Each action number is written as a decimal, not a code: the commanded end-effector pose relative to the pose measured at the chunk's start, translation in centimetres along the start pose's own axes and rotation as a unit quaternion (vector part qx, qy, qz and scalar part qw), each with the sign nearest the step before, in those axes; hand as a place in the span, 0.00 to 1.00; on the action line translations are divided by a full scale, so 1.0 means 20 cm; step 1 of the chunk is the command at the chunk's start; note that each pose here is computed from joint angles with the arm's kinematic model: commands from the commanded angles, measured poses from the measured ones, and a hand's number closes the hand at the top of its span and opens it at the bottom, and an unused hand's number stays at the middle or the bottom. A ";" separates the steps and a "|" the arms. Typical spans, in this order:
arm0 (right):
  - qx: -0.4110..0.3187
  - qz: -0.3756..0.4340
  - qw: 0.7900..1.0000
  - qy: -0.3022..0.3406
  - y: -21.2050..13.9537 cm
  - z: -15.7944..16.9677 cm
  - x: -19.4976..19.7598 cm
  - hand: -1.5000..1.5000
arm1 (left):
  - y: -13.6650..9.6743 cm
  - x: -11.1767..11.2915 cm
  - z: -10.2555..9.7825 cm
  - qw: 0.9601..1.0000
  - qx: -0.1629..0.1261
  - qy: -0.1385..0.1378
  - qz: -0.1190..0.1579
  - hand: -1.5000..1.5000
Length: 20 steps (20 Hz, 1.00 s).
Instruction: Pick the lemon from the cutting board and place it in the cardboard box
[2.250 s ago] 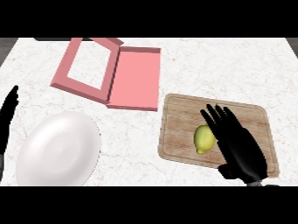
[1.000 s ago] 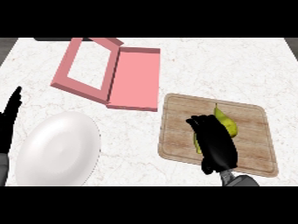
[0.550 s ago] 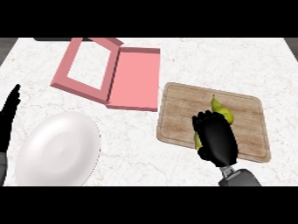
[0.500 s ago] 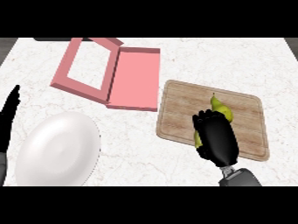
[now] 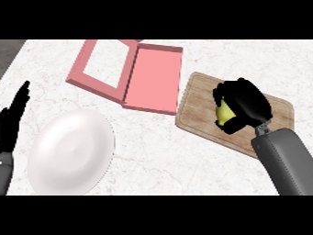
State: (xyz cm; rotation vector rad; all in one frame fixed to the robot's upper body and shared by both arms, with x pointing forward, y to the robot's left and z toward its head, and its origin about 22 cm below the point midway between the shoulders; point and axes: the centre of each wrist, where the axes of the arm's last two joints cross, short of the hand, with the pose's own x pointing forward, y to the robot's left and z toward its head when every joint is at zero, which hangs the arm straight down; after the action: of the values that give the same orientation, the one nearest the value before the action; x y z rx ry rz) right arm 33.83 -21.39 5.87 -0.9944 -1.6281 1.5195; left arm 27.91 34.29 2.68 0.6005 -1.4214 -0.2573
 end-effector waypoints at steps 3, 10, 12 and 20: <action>-0.047 -0.090 0.990 -0.095 -0.36 -0.15 -0.38 1.00 | -0.03 0.04 -0.02 1.000 -0.004 -0.005 -0.001 0.50; -0.117 -0.151 0.960 -0.207 -0.60 -0.33 -0.51 1.00 | -0.04 -0.03 0.01 1.000 -0.008 -0.001 -0.006 0.50; -0.096 -0.173 0.951 -0.236 -0.59 -0.39 -0.50 1.00 | -0.04 -0.02 -0.03 1.000 -0.006 0.010 0.002 0.50; -0.048 -0.277 0.924 -0.259 -0.68 -0.73 -0.19 1.00 | -0.08 0.03 0.00 1.000 0.008 0.003 -0.006 0.50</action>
State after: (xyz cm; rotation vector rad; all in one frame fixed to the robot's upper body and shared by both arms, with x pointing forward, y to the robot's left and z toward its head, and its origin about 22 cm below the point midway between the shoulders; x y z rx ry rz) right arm 46.52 -21.59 19.91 -0.2463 -2.1509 1.3956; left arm 28.35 33.96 2.21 0.6037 -1.4035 -0.2595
